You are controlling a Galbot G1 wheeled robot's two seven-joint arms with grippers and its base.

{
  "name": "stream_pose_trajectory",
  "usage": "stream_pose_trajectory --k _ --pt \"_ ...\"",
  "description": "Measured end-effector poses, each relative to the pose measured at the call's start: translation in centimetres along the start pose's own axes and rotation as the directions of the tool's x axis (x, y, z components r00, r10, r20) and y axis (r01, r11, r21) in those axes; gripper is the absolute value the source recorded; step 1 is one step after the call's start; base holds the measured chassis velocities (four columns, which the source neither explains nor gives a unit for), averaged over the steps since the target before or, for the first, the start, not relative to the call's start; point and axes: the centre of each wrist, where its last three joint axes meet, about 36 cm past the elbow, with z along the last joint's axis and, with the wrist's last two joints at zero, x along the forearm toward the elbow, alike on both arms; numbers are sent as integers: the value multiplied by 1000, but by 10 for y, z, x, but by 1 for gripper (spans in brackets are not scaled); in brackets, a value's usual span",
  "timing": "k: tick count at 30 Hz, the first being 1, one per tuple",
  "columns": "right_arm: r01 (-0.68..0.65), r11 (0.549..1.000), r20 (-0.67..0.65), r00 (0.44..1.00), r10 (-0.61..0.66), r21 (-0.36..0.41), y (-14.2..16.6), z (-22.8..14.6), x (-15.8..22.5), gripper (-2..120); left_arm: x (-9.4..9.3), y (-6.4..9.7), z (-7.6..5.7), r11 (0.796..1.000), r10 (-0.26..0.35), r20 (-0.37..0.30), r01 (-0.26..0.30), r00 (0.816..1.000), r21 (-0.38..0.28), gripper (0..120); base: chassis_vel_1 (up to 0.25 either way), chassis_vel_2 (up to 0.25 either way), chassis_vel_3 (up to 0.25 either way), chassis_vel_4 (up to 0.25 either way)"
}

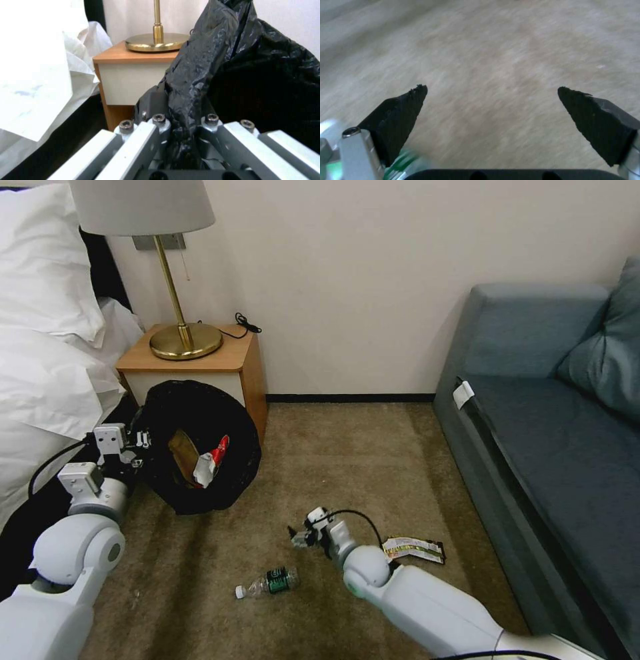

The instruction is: Pick up the trash bin, then pick up the garbage on the floor and place it into the trash bin.

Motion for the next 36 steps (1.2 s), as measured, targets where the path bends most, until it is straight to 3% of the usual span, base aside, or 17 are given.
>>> stream_pose_trajectory --k 7,21,36 --pt "106 993 -67 993 -102 57 32 30 19 100 11 9 4 1000 4 -13 -4 1000 -30 5 0 0 0 0" --pt "283 954 -61 959 -278 101 87 11 3 100 6 1 1 999 18 -3 -18 1000 -35 5 0 0 0 0" --pt "353 922 -100 935 -341 161 82 40 -25 100 5 -2 6 999 23 -12 -24 1000 -34 5 0 0 0 0"
